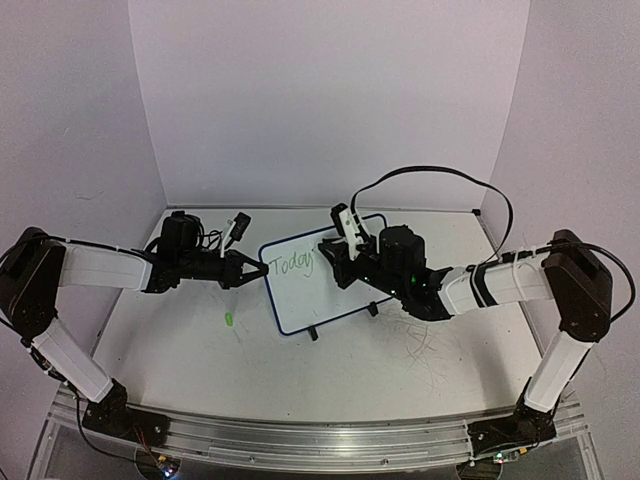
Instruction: Write a sentence on the whiteboard
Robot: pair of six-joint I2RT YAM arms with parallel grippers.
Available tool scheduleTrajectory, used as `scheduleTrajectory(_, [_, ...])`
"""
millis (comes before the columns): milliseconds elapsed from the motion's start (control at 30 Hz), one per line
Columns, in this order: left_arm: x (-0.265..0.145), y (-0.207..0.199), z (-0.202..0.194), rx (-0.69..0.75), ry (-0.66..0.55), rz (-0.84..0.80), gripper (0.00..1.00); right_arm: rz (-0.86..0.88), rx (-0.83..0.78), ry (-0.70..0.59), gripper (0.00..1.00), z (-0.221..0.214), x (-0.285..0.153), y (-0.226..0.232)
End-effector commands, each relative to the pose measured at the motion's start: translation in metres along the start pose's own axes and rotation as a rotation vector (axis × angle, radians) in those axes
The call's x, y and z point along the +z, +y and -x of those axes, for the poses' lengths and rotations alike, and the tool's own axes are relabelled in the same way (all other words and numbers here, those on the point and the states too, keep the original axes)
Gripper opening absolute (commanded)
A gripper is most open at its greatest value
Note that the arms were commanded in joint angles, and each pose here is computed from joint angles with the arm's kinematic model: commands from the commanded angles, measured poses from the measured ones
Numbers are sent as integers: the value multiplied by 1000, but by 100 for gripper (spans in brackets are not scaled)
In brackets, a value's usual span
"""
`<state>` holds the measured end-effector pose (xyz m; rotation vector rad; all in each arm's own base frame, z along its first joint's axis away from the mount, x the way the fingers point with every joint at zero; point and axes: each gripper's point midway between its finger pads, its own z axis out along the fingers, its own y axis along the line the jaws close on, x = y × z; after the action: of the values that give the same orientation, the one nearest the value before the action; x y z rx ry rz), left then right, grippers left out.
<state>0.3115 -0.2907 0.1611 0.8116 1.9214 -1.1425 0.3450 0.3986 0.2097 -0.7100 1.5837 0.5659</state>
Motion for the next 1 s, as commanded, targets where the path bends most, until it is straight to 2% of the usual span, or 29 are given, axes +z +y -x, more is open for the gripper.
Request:
scheduleTrajectory(0, [3,10,3,70,10,56,0,-39,23,-50,0,15,6,-6])
scheduleTrajectory(700, [2,8,4,81,8,58,0,-104,33,-3,0,3,8,-16])
scheduleTrajectory(900, [1,7,5,85,6,62,0,-76,32,8,0,1,-1,0])
scheduleTrajectory(967, [1,7,5,86,6,63,0,-16,64,-29,0,18,-12,10])
